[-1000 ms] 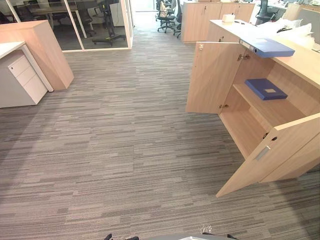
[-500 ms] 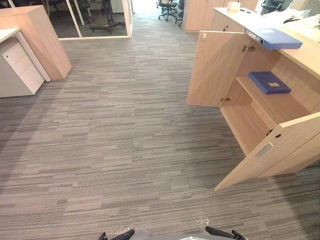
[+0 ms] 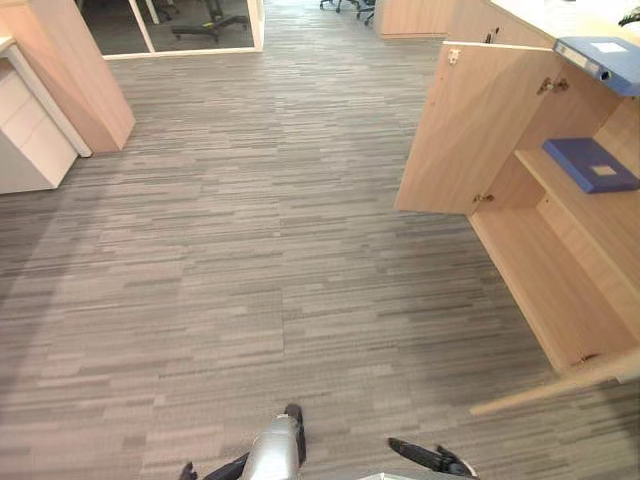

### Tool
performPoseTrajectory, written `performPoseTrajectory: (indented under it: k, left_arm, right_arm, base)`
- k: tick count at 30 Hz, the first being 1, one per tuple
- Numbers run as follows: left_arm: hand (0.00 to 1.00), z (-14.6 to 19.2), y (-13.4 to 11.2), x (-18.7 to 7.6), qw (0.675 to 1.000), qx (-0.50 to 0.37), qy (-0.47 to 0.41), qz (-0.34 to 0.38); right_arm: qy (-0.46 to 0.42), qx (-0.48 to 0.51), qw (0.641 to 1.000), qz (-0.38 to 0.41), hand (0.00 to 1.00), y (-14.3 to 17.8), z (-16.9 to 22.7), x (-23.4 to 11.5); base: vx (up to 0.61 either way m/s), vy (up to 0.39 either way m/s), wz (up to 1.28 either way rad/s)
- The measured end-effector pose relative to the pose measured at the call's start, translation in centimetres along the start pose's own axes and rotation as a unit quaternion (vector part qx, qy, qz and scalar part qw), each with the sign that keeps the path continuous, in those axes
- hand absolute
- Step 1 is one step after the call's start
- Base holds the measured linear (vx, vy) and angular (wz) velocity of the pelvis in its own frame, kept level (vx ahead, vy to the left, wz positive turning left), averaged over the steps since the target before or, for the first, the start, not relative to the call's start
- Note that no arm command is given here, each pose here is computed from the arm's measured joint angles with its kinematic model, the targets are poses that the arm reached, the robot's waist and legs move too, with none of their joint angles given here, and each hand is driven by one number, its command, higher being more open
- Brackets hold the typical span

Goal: Walk over to the cabinet, pick up the folder, carry it to the office cabinet, place the folder inside the office cabinet, then close the office cabinet door

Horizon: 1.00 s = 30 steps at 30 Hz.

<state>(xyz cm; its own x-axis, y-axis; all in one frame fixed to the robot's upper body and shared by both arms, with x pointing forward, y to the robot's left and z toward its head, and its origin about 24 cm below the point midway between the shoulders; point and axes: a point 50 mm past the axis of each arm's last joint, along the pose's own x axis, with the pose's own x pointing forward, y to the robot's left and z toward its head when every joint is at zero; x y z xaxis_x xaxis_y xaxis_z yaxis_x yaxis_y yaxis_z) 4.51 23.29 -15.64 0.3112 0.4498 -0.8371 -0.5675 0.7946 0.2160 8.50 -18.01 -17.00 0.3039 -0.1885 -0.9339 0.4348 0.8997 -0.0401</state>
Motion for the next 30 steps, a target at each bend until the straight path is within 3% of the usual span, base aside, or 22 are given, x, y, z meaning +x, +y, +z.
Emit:
performPoseTrajectory:
  k: [8, 18, 22, 30]
  left_arm:
    - [1.00, 0.9, -0.8, 0.2, 0.999, 0.036, -0.020, -0.034]
    - [1.00, 0.7, -2.3, 0.2, 0.998, 0.042, -0.010, -0.055]
    - [1.00, -0.2, -2.7, -0.2, 0.999, -0.018, 0.010, -0.049]
    - [1.00, -0.1, -1.4, -0.2, 0.995, -0.102, 0.009, -0.005]
  right_arm:
    - [-0.052, 0.034, 0.998, -0.016, 1.00, -1.0, 2.1, 0.0]
    - [-0.062, 0.043, 0.997, -0.017, 1.00, -1.1, 2.7, 0.0]
    - [-0.069, 0.033, 0.997, -0.010, 1.00, -1.5, 3.3, 0.0]
    - [-0.032, 0.063, 0.997, -0.007, 1.00, -0.7, 1.8, 0.1]
  base:
    - [0.40, 0.285, 0.03]
    - [0.31, -0.033, 0.03]
    - [0.60, -0.208, -0.04]
    - [0.51, 0.036, -1.10]
